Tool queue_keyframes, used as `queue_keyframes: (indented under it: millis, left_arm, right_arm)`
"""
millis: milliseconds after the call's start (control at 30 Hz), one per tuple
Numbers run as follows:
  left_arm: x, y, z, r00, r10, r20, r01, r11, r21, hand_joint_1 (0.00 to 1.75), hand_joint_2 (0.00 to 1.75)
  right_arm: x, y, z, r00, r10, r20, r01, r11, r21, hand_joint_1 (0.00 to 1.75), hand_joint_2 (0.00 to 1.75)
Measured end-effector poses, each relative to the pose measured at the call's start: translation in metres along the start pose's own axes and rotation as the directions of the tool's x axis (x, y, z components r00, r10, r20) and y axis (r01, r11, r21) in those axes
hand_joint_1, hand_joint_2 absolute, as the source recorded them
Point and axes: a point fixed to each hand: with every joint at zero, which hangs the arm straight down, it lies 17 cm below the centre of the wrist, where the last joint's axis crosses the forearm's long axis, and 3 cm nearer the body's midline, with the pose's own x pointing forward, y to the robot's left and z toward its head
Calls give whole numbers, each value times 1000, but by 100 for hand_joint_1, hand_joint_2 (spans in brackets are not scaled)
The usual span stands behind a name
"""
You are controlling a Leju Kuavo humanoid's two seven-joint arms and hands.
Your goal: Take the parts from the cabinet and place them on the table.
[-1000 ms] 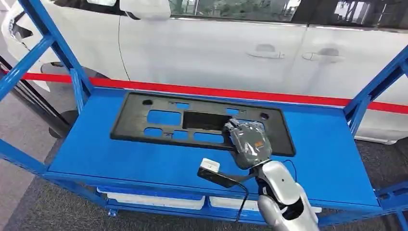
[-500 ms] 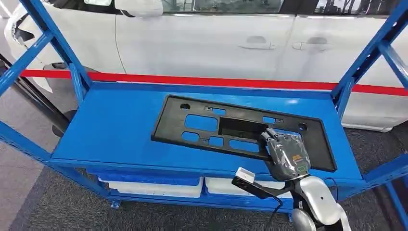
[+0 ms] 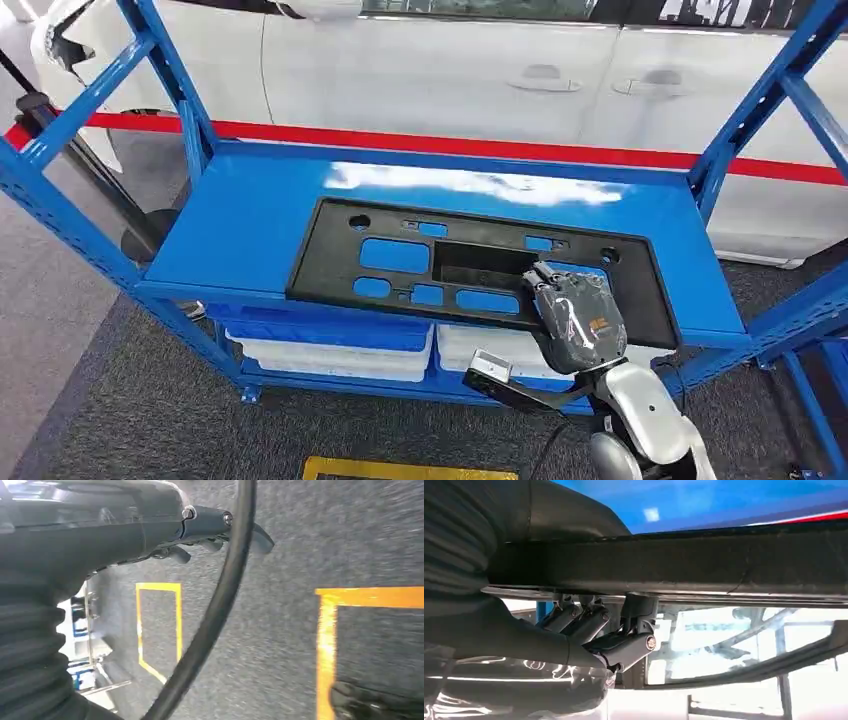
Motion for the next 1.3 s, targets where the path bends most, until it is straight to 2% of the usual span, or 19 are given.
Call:
queue_keyframes:
  millis: [1300]
  left_arm:
    - [2,13,-2,997,77,10,-77,997,2,0,175]
  right_arm:
    - [11,-14,-23,1000,-3,11,3,999,-32,175,175]
